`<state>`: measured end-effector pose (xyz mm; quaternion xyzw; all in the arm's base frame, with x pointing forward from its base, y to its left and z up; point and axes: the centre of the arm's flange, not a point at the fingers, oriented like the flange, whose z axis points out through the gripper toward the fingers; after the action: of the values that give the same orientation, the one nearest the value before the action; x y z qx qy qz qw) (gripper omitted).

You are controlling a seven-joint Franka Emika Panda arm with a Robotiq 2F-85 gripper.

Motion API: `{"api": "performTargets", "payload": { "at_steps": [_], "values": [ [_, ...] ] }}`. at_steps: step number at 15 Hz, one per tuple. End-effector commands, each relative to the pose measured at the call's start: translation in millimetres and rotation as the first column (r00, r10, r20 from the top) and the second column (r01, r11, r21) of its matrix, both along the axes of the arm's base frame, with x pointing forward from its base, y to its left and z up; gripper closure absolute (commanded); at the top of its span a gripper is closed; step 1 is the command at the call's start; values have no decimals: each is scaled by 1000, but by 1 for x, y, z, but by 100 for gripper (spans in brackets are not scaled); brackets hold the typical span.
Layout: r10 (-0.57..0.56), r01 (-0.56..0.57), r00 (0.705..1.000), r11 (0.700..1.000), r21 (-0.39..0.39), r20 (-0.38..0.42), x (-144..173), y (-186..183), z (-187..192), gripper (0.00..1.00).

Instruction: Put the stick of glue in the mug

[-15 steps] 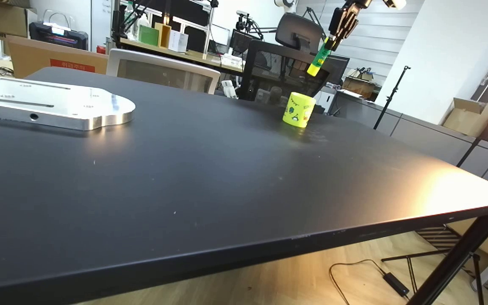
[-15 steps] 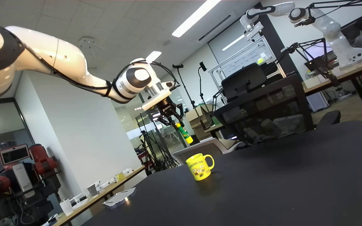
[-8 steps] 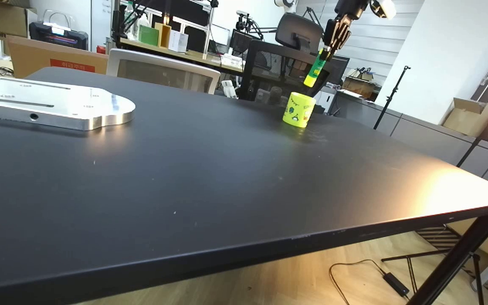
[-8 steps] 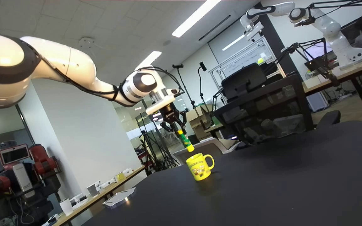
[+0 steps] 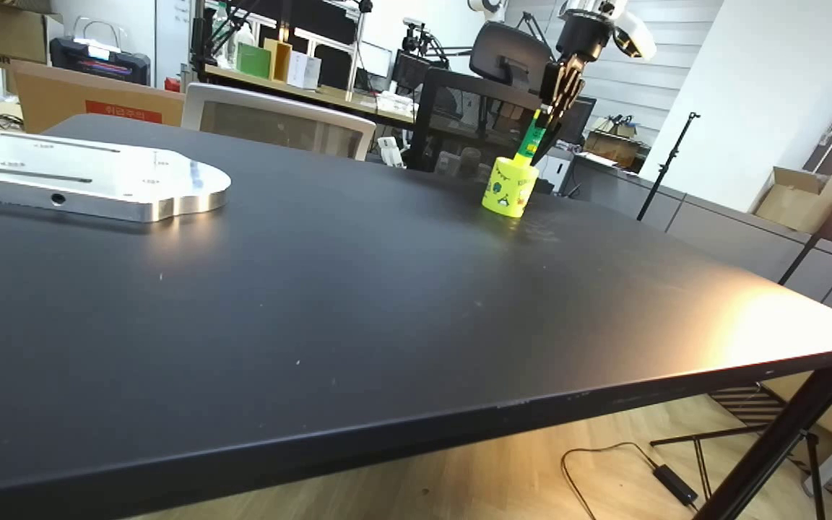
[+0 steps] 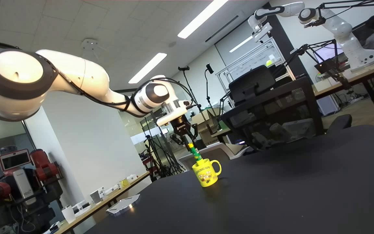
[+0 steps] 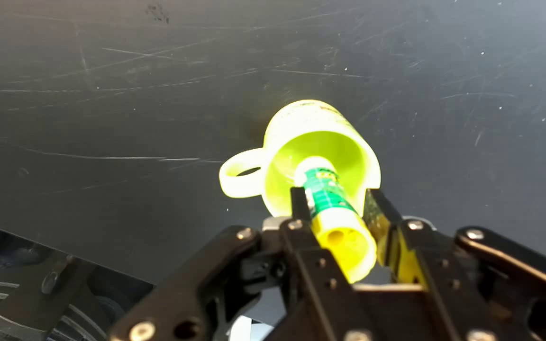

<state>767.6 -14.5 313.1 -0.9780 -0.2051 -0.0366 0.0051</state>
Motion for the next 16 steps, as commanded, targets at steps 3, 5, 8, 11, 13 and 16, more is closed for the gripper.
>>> {"api": "performTargets", "payload": {
  "at_steps": [3, 5, 8, 11, 13, 16],
  "values": [
    [2, -2, 1000, 1000, -11, -6, 23, 0, -18, 92],
    [3, -3, 1000, 1000, -17, -16, 23, 1, -29, 92],
    [6, -7, 1000, 1000, -22, -27, 21, 2, -41, 92],
    [15, -16, 999, 999, -30, -35, 20, 4, -48, 92],
    [19, -20, 999, 999, -31, -31, 20, 5, -47, 92],
    [25, -26, 1000, 999, -40, -13, 24, 6, -36, 42]
  ]
}}
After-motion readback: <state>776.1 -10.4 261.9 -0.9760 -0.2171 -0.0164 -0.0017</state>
